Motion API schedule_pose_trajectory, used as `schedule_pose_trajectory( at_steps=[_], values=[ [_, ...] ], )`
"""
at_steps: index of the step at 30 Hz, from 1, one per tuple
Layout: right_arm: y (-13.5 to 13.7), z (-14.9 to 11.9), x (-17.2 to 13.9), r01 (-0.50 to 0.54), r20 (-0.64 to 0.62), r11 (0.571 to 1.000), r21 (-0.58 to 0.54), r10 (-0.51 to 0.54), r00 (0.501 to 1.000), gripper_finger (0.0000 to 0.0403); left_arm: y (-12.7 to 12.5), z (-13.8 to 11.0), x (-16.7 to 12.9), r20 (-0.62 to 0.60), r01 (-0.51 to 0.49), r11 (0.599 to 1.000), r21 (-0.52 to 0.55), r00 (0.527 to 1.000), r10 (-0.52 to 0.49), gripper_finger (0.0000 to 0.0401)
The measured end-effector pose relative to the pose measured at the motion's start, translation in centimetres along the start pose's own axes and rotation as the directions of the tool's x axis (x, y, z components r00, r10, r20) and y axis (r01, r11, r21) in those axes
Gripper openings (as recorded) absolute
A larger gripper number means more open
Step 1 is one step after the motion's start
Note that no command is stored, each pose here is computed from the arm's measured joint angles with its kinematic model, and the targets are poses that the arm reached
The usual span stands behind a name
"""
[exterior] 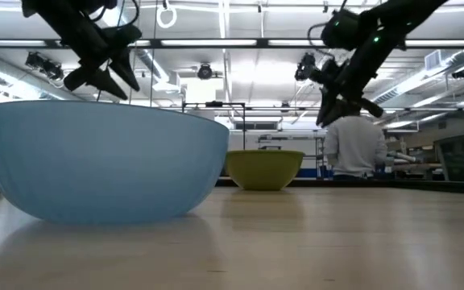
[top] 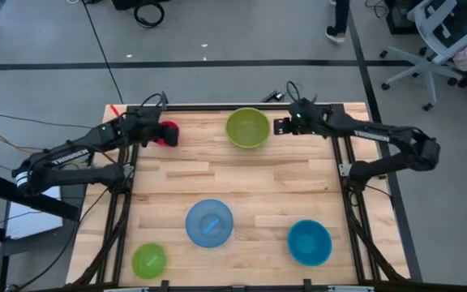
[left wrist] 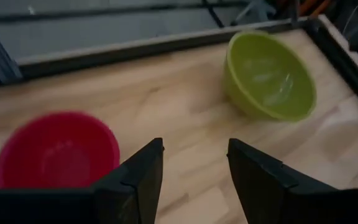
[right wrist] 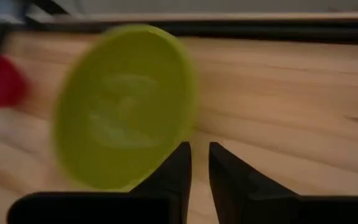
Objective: Nest bowls inside each other
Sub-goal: Stack the transparent blue bowl on top of the green bowl on the table
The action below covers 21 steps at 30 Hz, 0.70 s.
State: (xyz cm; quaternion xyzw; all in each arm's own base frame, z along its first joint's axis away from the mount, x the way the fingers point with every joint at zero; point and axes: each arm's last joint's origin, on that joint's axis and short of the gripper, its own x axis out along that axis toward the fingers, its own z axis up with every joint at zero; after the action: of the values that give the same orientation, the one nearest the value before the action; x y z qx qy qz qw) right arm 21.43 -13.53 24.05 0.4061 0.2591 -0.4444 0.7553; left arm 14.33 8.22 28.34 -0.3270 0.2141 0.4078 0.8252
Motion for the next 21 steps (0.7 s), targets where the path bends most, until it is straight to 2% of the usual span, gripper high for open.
schedule_pose_trajectory(
  at_steps=[2, 5, 15, 17, 21],
  values=[
    [-0.3, 0.6, 0.8, 0.051, -0.033, 0.999, -0.020, -0.052, 0.998, 0.0073, 0.2, -0.5, 0.5, -0.035, -0.001, 1.000, -0.014, 0.999, 0.000, 0.0183],
    [-0.8, 1.2, 2.1, 0.067, -0.082, 0.998, -0.022, -0.068, 0.994, 0.0094, 0.2, -0.9, 0.8, -0.063, 0.000, 1.000, -0.028, 0.998, -0.002, 0.0183],
    [-1.3, 2.1, 5.1, -0.044, -0.168, 0.998, 0.043, 0.050, 0.984, 0.0199, 0.2, -1.0, 0.9, -0.071, -0.008, 0.999, -0.049, 0.997, 0.005, 0.0183],
    [-1.1, 2.1, 5.1, -0.065, -0.178, 0.996, 0.054, 0.074, 0.981, 0.0209, 0.0, -1.0, 0.9, -0.086, 0.024, 0.998, -0.050, 0.996, -0.029, 0.0183],
    [-0.2, 1.2, 4.2, -0.101, -0.221, 0.995, 0.025, 0.104, 0.970, 0.0211, -1.5, -2.0, 0.7, -0.190, 0.177, 0.984, 0.012, 0.967, -0.172, 0.0183]
  ],
)
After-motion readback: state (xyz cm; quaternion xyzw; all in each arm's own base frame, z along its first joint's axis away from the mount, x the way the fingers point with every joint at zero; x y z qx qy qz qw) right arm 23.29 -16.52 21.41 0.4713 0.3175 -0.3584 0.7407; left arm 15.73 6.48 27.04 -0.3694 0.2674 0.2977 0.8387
